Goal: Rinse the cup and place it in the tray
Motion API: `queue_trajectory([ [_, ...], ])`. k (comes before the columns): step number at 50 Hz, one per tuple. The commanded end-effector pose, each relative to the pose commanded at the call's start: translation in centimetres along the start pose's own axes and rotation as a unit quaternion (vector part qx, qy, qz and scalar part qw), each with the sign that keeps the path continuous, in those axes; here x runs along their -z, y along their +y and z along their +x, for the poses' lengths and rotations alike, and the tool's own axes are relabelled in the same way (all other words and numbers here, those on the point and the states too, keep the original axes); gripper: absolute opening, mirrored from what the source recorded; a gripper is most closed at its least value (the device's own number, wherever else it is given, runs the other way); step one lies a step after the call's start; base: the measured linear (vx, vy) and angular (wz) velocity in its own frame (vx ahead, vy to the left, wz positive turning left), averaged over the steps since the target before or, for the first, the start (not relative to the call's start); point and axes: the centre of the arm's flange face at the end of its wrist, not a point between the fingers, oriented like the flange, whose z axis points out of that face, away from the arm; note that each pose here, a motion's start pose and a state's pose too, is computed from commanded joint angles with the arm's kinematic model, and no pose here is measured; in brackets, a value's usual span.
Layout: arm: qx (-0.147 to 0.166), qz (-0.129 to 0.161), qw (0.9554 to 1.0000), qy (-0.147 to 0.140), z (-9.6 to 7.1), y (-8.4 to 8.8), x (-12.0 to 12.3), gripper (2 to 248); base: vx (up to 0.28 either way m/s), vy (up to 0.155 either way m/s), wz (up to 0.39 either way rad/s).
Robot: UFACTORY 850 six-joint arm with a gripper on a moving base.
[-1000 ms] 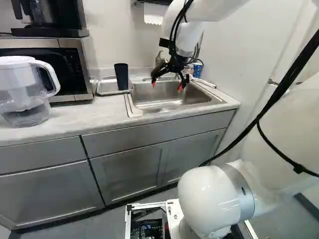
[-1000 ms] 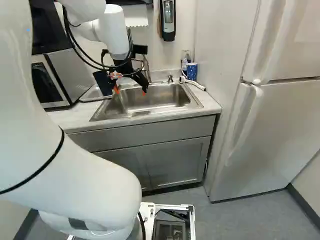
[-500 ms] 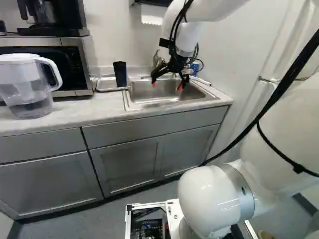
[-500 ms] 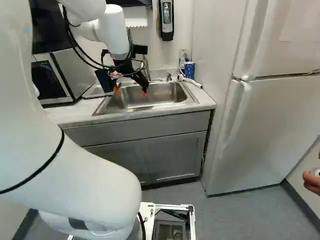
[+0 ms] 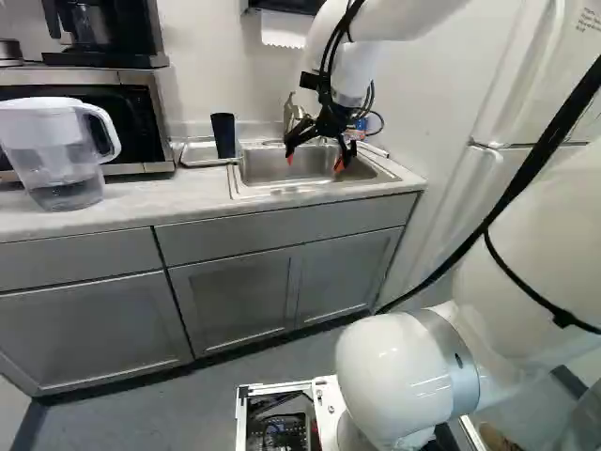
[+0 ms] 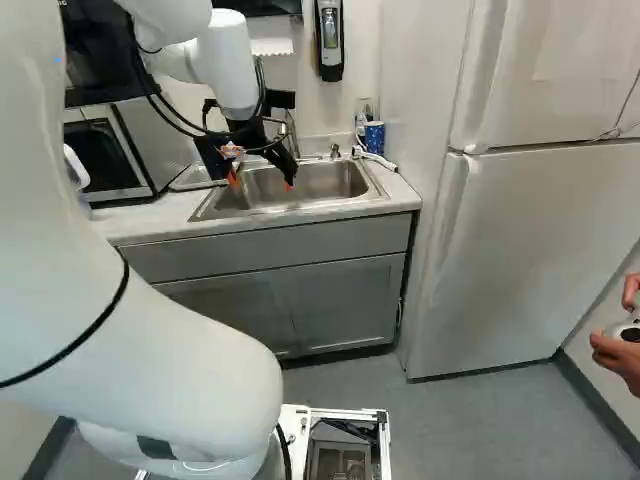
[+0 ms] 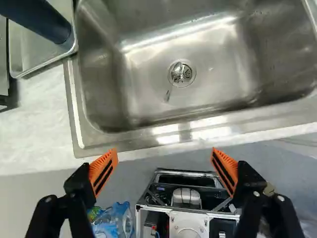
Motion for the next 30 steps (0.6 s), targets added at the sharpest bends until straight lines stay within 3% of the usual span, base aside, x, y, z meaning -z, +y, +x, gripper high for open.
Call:
queue_trajectory([
  [30,0.0,0.0,1.0,0.0,0.0,0.0,0.0,247,-0.095,-0.04,0.014],
])
